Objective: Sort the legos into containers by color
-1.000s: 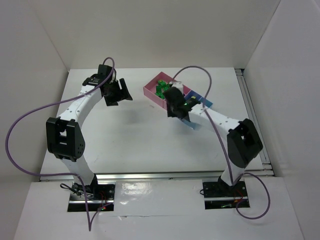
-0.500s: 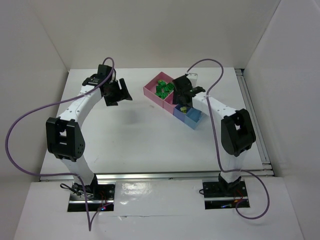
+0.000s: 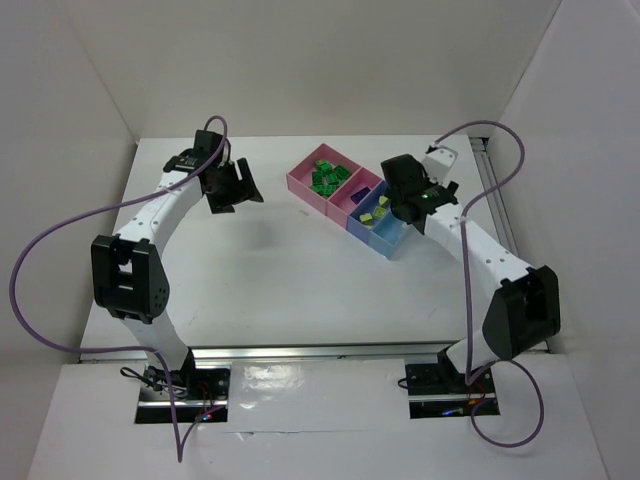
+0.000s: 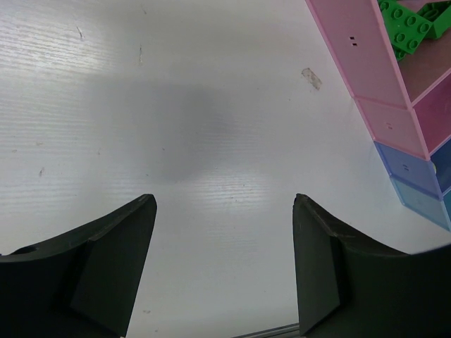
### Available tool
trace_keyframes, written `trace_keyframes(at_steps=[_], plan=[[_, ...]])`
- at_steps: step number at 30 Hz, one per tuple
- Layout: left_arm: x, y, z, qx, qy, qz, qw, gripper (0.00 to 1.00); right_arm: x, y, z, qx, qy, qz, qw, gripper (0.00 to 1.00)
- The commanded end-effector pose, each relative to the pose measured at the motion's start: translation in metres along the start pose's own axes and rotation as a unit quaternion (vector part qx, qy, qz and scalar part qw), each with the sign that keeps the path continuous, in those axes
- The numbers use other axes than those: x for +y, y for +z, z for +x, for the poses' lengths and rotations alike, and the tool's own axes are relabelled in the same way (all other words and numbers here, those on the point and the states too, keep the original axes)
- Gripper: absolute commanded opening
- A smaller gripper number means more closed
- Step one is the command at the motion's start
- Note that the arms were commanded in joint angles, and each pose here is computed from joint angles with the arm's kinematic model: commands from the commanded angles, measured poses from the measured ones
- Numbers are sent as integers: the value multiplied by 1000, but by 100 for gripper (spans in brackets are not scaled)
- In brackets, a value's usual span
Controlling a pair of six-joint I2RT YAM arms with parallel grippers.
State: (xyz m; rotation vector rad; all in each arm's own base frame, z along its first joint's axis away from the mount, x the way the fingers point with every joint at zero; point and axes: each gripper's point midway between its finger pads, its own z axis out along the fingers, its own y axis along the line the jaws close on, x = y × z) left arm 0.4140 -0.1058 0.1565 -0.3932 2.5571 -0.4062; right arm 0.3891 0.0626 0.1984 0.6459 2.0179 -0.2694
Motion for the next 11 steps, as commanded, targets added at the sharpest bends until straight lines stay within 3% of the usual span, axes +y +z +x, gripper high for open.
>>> trace_keyframes(at_steps=[1, 6, 11], plan=[[-6, -18, -9, -21, 14, 16, 1000, 82, -33, 0, -2, -21, 25, 56, 998, 100], [-4, -16, -6, -17, 13, 14, 1000, 82, -49, 1, 2, -3, 21, 65, 998, 100], [-5, -23, -6, -24, 14, 17, 999, 83, -43, -4, -2, -6, 20, 21, 1000, 100]])
